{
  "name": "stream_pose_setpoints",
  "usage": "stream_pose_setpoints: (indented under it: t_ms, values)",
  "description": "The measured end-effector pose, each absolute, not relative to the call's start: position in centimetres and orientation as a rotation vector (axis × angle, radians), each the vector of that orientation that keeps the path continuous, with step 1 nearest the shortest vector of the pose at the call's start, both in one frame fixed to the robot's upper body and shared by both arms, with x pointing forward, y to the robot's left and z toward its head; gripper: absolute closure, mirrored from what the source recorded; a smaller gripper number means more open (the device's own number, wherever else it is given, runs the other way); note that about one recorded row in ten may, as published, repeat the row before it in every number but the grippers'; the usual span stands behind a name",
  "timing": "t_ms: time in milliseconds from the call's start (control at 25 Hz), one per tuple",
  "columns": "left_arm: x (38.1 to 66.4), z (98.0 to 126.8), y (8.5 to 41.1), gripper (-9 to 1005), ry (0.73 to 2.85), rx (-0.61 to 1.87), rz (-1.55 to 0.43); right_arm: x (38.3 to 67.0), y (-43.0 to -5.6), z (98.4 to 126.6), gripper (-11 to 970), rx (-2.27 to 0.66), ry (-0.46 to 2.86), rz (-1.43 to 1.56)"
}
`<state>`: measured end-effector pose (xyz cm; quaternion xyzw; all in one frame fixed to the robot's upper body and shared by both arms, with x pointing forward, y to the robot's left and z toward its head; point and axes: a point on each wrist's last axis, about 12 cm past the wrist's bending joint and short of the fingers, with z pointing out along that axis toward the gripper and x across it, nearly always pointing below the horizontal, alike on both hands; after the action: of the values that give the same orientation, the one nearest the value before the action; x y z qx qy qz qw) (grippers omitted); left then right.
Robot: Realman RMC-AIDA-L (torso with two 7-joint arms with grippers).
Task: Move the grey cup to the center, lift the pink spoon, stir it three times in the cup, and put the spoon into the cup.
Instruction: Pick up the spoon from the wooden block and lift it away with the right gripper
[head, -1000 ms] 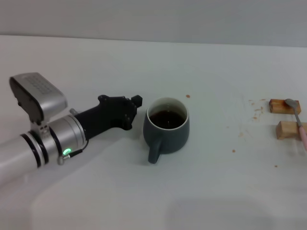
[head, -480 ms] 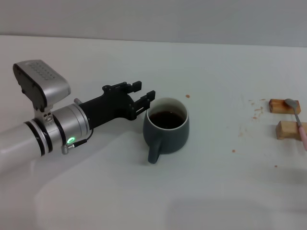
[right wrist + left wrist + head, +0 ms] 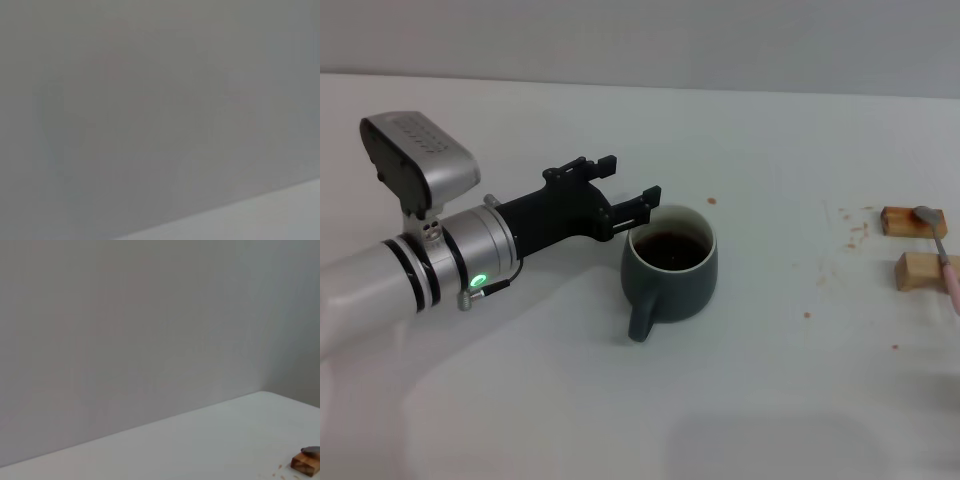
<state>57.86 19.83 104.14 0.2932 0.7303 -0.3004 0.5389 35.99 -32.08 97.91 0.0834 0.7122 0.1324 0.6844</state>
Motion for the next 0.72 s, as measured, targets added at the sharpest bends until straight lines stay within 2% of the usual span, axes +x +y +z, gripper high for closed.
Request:
stream_pose_setpoints:
  t_ms: [120,720]
  values:
    - [57.9,104.1,19.5,203,1.742,0.699,-0.712,36.1,-32.0,97.6,350,0.179,1.623,0.303]
    - [57.7,103.9,19.1,203,1.75,0.679,-0.733,37.5,-31.2,97.2,350,0.141,1.665,0.336]
